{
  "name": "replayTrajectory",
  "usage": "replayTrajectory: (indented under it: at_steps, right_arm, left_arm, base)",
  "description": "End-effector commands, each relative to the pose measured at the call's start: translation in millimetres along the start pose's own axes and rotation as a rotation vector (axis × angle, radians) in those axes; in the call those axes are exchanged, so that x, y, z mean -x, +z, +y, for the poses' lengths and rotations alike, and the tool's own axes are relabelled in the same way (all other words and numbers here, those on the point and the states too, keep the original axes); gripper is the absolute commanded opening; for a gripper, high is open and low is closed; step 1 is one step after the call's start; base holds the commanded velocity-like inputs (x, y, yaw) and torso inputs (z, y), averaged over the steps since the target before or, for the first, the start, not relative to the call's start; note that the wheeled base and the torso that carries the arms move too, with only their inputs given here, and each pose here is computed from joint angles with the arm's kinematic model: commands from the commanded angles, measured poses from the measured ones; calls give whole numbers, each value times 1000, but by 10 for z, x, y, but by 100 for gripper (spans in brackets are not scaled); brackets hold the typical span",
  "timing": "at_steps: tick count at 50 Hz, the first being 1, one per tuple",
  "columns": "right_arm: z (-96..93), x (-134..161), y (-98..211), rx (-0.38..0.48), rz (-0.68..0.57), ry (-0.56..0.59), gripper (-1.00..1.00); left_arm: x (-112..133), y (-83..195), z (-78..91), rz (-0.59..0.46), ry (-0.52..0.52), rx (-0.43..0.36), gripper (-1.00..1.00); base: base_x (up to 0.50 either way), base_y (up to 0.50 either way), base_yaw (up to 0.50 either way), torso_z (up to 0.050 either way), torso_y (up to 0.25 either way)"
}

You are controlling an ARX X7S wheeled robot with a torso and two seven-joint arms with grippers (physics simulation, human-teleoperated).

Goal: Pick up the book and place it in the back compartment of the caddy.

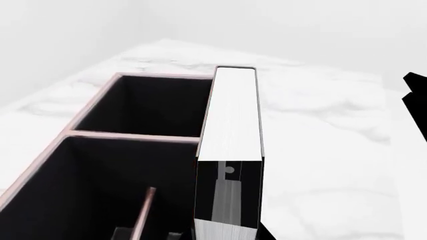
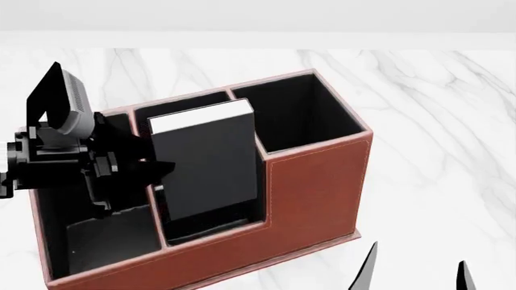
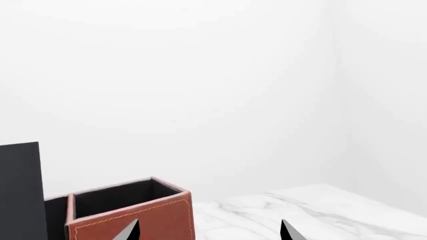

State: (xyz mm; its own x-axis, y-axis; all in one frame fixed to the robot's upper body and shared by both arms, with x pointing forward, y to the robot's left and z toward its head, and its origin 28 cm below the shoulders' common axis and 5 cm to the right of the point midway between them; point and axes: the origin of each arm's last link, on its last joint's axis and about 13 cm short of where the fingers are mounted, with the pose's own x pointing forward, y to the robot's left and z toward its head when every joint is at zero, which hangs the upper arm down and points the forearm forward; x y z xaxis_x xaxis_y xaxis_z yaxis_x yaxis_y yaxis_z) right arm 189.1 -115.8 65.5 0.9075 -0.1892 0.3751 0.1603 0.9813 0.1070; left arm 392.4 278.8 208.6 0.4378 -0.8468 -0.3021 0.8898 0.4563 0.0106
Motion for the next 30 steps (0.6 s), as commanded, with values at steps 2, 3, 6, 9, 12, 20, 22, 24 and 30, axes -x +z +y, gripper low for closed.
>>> replayTrajectory:
  at_steps: [2, 3, 6, 9, 12, 20, 22, 24, 30]
  right_arm:
    - [-1, 1, -4, 0, 2, 0, 100]
    - [-1, 0, -5, 0, 3, 0, 100]
    - [-2, 2, -3, 0, 3, -1, 100]
    - [-1, 4, -5, 0, 4, 1, 100]
    - [-3, 5, -2, 0, 3, 0, 100]
    - [-2, -2, -11, 1, 5, -1, 100]
    - [-2, 2, -7, 0, 5, 0, 100]
    - [-2, 1, -7, 0, 5, -1, 100]
    - [-1, -3, -8, 1, 5, -1, 100]
  left_arm:
    - [-13, 132, -5, -69, -11, -10, -100]
    - [-12, 134, -6, -68, -9, -12, -100]
    - [-5, 137, -14, -65, -2, -17, -100]
    - [-5, 127, -17, -63, 3, -16, -100]
    - [-18, 114, 0, -59, 5, -12, -100]
    - [-29, 94, 13, -19, 43, -31, -100]
    - [-29, 92, 16, -16, 45, -32, -100]
    - [-33, 89, 18, -9, 51, -36, -100]
    - [-35, 77, 17, -2, 63, -40, -100]
  base:
    - [0, 0, 0, 0, 5]
    - [0, 0, 0, 0, 0]
    - [0, 0, 0, 0, 0]
    - [0, 0, 0, 0, 0]
    - [0, 0, 0, 0, 3]
    - [0, 0, 0, 0, 1]
    - [0, 0, 0, 0, 0]
    - [0, 0, 0, 0, 0]
    - [0, 0, 0, 2, 2]
